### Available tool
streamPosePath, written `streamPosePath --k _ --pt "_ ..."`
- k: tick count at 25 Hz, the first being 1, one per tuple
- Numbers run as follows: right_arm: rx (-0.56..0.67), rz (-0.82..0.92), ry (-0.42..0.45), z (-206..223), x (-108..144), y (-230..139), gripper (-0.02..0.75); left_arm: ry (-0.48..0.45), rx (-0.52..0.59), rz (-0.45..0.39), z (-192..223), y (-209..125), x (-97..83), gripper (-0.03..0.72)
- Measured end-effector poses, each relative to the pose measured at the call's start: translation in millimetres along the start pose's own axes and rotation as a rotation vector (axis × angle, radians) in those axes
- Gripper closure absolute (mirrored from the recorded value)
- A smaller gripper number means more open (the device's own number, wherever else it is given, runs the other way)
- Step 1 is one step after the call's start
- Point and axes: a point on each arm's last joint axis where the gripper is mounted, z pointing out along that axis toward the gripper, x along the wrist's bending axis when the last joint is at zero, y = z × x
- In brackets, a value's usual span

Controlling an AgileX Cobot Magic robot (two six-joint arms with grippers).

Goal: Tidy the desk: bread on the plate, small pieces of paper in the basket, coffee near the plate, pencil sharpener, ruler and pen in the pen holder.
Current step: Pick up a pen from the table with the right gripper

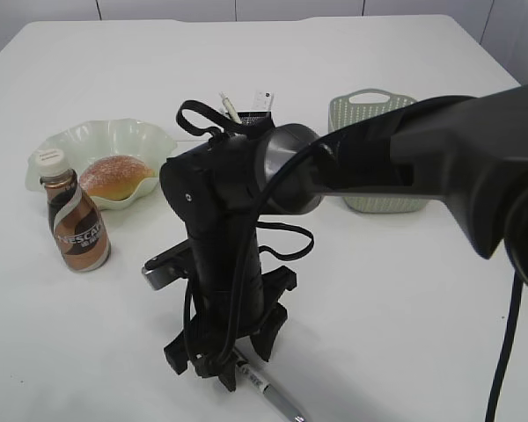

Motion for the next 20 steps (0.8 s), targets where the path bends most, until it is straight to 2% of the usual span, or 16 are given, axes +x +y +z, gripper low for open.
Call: streamPosePath --k 20 --pt "-0.001 0.009 -0.016 0.0 -1.4 0.1 0.339 0.0 0.0 0.0 0.0 0.0 0.0 0.449"
